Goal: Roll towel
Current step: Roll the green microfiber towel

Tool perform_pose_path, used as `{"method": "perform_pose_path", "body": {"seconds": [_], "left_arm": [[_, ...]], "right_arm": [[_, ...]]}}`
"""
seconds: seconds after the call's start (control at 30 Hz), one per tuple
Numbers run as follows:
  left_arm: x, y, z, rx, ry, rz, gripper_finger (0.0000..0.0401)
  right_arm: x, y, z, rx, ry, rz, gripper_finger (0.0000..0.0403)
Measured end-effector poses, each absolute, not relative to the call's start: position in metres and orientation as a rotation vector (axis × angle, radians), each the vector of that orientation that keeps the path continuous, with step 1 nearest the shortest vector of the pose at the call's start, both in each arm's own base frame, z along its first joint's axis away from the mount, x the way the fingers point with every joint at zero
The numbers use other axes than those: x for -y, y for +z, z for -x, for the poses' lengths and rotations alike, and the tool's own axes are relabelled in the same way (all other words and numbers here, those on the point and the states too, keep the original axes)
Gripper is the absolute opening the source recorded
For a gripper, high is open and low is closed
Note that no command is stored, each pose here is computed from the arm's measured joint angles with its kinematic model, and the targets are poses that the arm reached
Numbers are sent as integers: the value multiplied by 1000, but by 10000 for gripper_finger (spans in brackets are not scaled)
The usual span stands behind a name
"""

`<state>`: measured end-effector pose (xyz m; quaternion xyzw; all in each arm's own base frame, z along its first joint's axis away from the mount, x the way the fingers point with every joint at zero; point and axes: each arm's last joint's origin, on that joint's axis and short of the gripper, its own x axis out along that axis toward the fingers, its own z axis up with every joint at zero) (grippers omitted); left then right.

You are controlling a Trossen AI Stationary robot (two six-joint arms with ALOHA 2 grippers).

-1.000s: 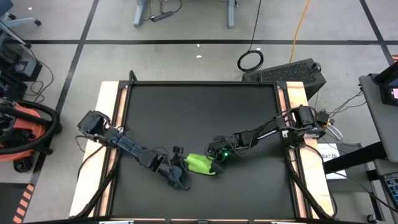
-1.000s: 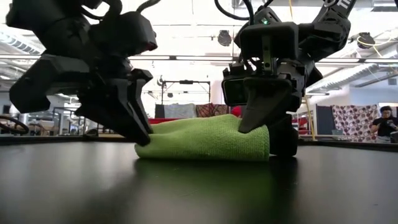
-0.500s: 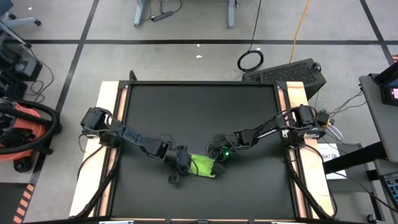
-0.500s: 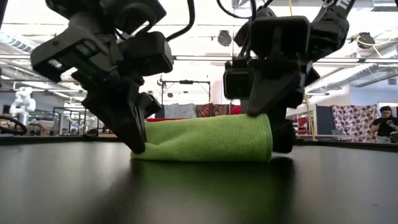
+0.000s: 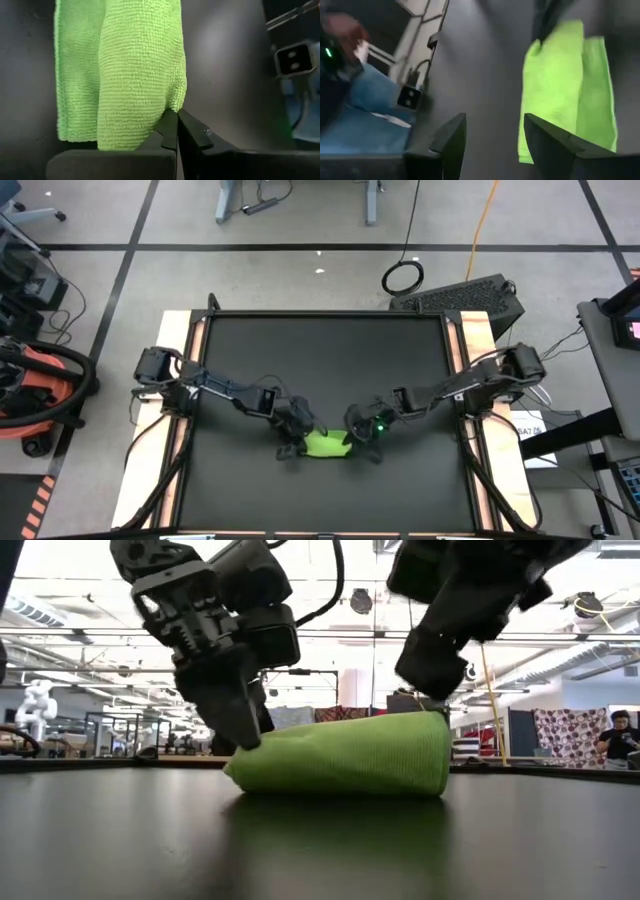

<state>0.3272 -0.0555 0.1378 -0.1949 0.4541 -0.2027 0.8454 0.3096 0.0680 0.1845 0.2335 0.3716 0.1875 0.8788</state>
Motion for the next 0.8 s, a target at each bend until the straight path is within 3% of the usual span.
{"method": "perform_pose_path", "body": {"seconds": [0.23,0.4,0.8], "left_arm": [[34,139,-330,-959,-438,537,2],[22,139,-330,-963,-412,604,2],[16,123,-330,-1033,-393,660,2]], "right_arm": [[-106,187,-293,-749,358,-117,189],[-119,172,-285,-798,166,38,189],[-122,135,-296,-854,65,89,190]]}}
